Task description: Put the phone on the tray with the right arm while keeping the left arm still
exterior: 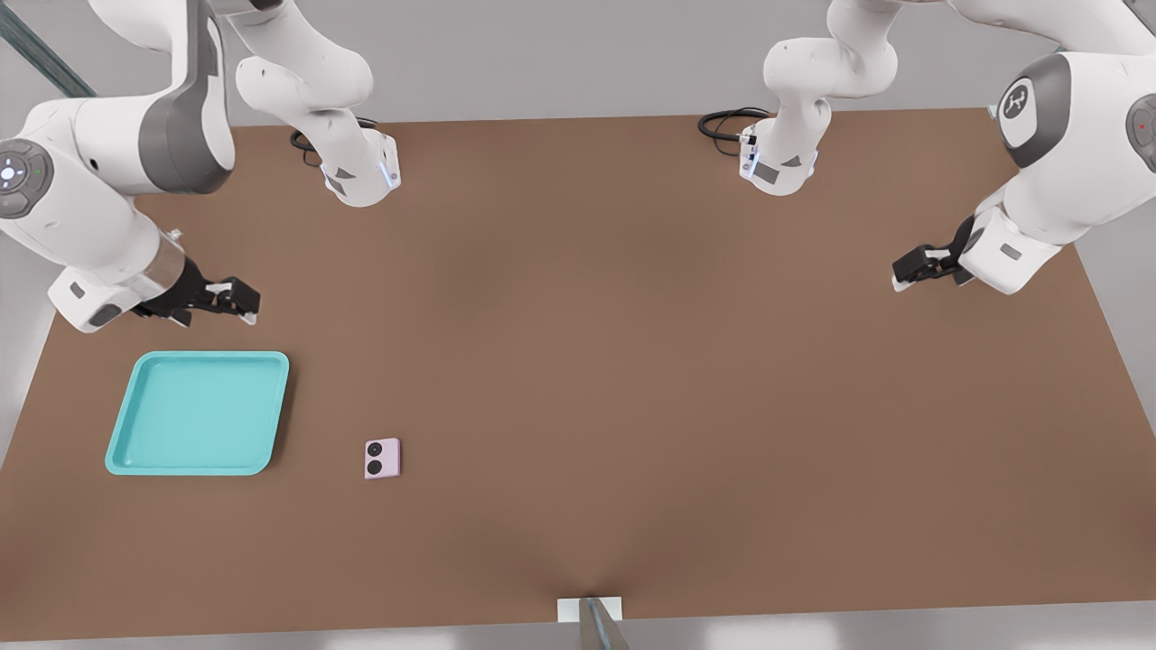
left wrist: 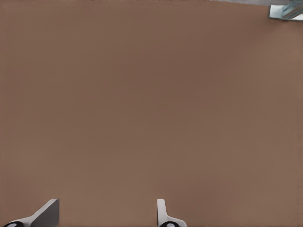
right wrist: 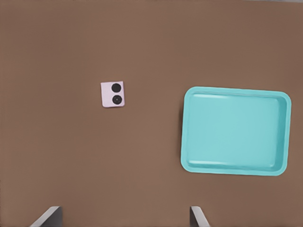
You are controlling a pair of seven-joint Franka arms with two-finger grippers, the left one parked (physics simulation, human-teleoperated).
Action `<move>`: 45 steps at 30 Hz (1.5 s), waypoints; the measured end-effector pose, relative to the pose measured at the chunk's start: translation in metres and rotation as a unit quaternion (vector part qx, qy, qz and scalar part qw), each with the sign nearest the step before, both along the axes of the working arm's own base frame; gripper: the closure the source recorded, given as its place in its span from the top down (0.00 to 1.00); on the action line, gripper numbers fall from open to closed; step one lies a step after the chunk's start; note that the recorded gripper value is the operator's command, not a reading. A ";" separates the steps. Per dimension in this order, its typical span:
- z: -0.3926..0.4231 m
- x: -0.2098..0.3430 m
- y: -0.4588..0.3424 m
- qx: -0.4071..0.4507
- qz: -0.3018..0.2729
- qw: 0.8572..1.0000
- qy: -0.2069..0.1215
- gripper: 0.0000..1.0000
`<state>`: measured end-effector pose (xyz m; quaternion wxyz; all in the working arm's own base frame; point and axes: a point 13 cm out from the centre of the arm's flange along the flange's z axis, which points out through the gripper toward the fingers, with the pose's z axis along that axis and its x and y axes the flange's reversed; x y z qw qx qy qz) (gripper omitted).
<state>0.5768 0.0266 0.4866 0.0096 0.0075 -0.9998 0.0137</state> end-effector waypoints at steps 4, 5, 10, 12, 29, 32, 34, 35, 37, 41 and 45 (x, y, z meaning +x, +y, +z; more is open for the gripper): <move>-0.015 0.009 0.001 0.004 -0.009 1.000 0.005 1.00; -0.029 0.015 0.004 0.006 -0.010 1.000 0.013 1.00; -0.127 0.053 0.020 0.014 -0.012 0.999 0.050 1.00; -0.174 0.069 0.030 0.015 -0.009 0.998 0.054 1.00; -0.391 0.125 0.098 0.054 0.008 0.999 -0.004 1.00; -0.410 0.129 0.096 0.058 0.004 0.998 -0.012 1.00; -0.420 0.131 0.088 0.060 -0.001 0.998 -0.016 1.00; -0.424 0.130 0.088 0.061 0.002 0.998 -0.016 1.00; -0.430 0.127 0.091 0.064 0.009 0.998 -0.019 1.00; -0.434 0.130 0.081 0.076 0.018 0.997 -0.026 1.00; -0.436 0.136 0.076 0.077 0.029 0.996 -0.038 1.00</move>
